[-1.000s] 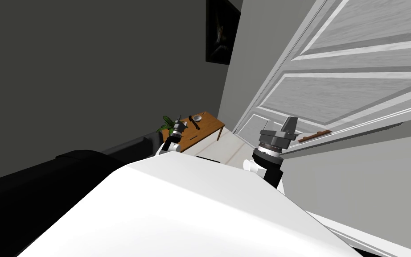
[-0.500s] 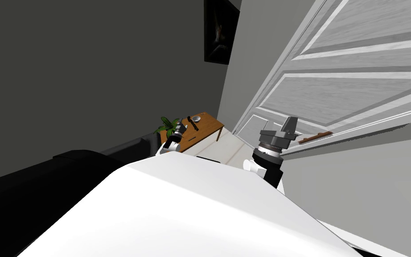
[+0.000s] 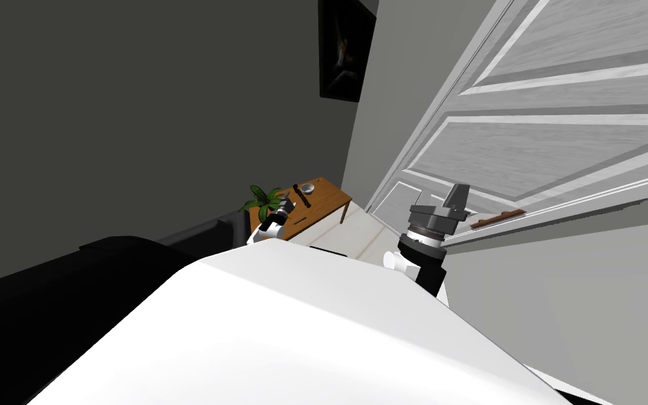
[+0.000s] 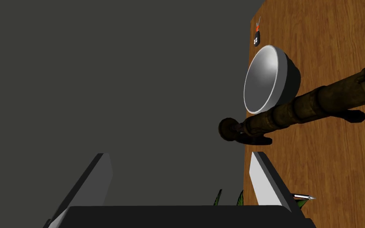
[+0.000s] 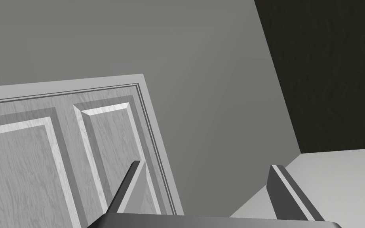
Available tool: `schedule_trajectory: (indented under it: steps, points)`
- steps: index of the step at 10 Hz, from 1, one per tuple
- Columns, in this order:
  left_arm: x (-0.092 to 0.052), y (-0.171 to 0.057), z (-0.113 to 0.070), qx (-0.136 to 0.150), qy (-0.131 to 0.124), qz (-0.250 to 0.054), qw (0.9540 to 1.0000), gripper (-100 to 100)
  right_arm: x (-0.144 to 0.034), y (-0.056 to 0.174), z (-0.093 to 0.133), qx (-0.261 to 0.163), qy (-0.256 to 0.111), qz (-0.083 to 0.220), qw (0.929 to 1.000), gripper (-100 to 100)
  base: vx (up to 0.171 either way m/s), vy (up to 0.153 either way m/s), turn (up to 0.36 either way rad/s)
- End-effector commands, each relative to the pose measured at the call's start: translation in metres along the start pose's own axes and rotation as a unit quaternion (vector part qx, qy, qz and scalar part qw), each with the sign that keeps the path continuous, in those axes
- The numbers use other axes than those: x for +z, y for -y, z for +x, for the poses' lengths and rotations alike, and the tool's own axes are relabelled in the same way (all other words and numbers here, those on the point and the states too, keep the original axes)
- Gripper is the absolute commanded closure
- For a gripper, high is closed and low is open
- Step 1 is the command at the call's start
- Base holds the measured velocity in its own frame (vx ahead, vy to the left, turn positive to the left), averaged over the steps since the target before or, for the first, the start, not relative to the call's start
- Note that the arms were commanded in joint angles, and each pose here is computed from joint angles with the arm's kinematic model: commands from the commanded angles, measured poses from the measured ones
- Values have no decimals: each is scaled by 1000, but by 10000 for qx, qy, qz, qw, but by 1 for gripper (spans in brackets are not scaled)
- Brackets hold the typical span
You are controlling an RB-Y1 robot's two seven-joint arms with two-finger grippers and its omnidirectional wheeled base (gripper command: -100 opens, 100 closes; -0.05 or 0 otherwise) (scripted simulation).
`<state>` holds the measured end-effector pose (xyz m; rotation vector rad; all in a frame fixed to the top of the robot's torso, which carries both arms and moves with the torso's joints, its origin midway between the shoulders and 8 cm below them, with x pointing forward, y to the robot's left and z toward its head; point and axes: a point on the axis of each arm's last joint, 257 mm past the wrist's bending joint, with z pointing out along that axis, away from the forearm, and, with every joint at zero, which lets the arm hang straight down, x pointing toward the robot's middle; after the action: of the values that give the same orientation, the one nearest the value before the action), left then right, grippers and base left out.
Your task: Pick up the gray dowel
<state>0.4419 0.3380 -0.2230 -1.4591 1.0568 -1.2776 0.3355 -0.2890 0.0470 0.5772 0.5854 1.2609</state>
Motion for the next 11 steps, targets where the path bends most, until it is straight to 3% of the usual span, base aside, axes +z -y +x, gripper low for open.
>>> schedule_trajectory:
  steps: [1, 4, 5, 6, 7, 8, 9, 10, 11]
  points:
    - [2, -22, -11, -117, 123, -334, 9993, -100, 0, 0, 0, 0, 0, 0, 10000, 0, 68, -49, -5]
    - [3, -45, -23, -218, 261, -724, 9968, -100, 0, 0, 0, 0, 0, 0, 10000, 0, 47, -31, -1]
    - [3, -63, -33, -319, 374, -994, 9938, -100, 0, 0, 0, 0, 0, 0, 10000, 0, 55, -37, -3]
    - [2, -66, -34, -319, 387, -1044, 9933, -100, 0, 0, 0, 0, 0, 0, 10000, 0, 46, -35, 2]
    - [2, -82, -44, -418, 502, -1300, 9894, -100, 0, 0, 0, 0, 0, 0, 10000, 0, 61, -39, -3]
    - [1, -86, -45, -419, 520, -1366, 9884, -100, 0, 0, 0, 0, 0, 0, 10000, 0, 49, -29, -1]
    - [-2, -104, -56, -517, 649, -1650, 9828, -100, 0, 0, 0, 0, 0, 0, 10000, 0, 55, -47, -5]
    - [-2, -106, -57, -518, 659, -1689, 9821, -100, 0, 0, 0, 0, 0, 0, 10000, 0, 45, -40, 5]
    - [-6, -123, -68, -614, 791, -1966, 9754, -100, 0, 0, 0, 0, 0, 0, 10000, 0, 57, -36, -6]
